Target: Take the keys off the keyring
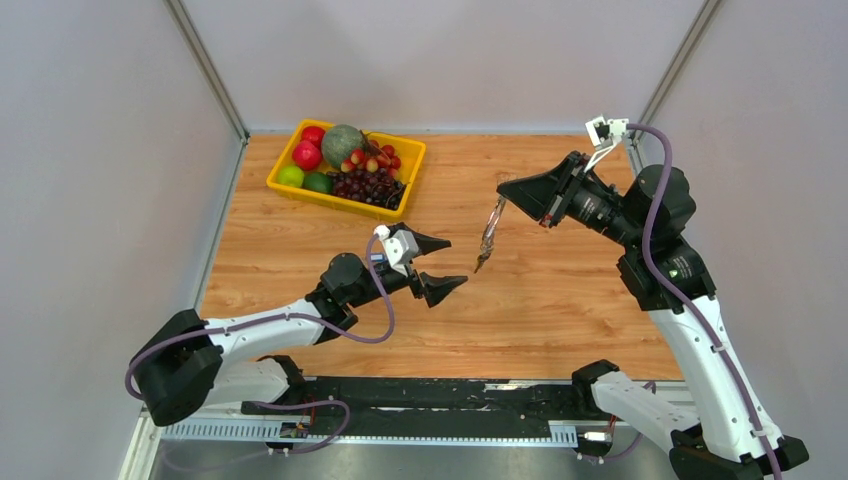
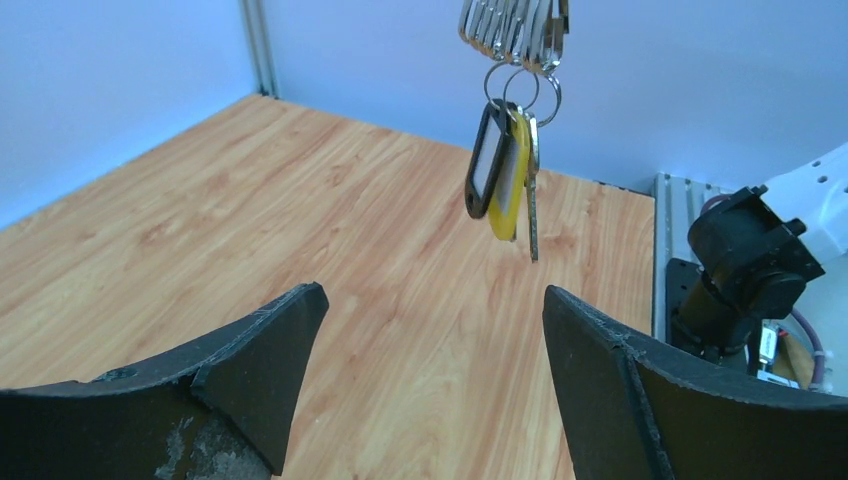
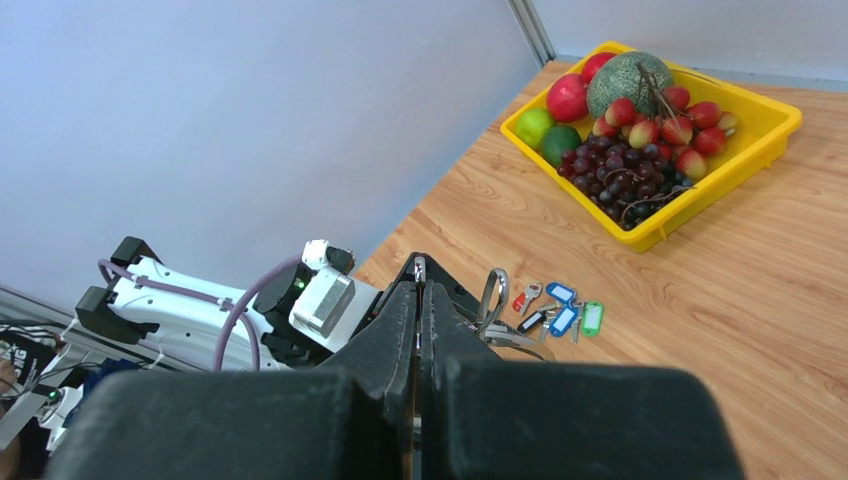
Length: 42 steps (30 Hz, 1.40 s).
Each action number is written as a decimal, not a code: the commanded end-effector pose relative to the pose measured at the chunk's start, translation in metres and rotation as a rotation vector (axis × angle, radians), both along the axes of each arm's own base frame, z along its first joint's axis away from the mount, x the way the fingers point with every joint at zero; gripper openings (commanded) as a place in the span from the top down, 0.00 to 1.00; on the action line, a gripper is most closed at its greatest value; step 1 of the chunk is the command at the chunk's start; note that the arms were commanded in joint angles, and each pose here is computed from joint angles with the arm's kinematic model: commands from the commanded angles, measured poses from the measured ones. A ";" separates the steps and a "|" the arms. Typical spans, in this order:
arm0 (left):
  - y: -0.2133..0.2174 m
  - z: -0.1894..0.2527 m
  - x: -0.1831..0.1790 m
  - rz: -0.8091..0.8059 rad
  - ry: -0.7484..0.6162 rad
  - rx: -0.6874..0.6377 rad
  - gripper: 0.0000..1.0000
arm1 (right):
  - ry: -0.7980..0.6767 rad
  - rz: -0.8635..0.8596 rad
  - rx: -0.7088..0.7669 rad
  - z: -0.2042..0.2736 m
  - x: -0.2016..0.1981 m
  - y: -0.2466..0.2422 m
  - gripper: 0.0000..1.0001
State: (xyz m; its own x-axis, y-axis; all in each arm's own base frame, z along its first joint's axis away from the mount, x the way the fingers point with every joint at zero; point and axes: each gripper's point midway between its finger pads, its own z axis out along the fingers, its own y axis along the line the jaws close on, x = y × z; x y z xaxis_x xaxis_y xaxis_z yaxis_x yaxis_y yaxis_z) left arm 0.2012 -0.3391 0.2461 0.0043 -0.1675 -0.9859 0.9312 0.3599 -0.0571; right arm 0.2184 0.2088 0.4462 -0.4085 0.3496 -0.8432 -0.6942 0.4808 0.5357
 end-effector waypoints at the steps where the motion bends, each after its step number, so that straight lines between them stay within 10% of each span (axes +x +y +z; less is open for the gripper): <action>1: -0.008 0.045 -0.008 -0.066 -0.136 -0.094 0.12 | -0.031 0.044 0.044 0.023 -0.019 0.000 1.00; 11: -0.018 0.057 -0.027 -0.189 -0.182 -0.123 0.34 | -0.021 0.036 0.051 0.023 -0.018 0.000 1.00; 42: -0.042 0.064 -0.013 -0.196 -0.189 -0.109 0.45 | -0.014 0.056 0.071 0.022 -0.020 0.003 1.00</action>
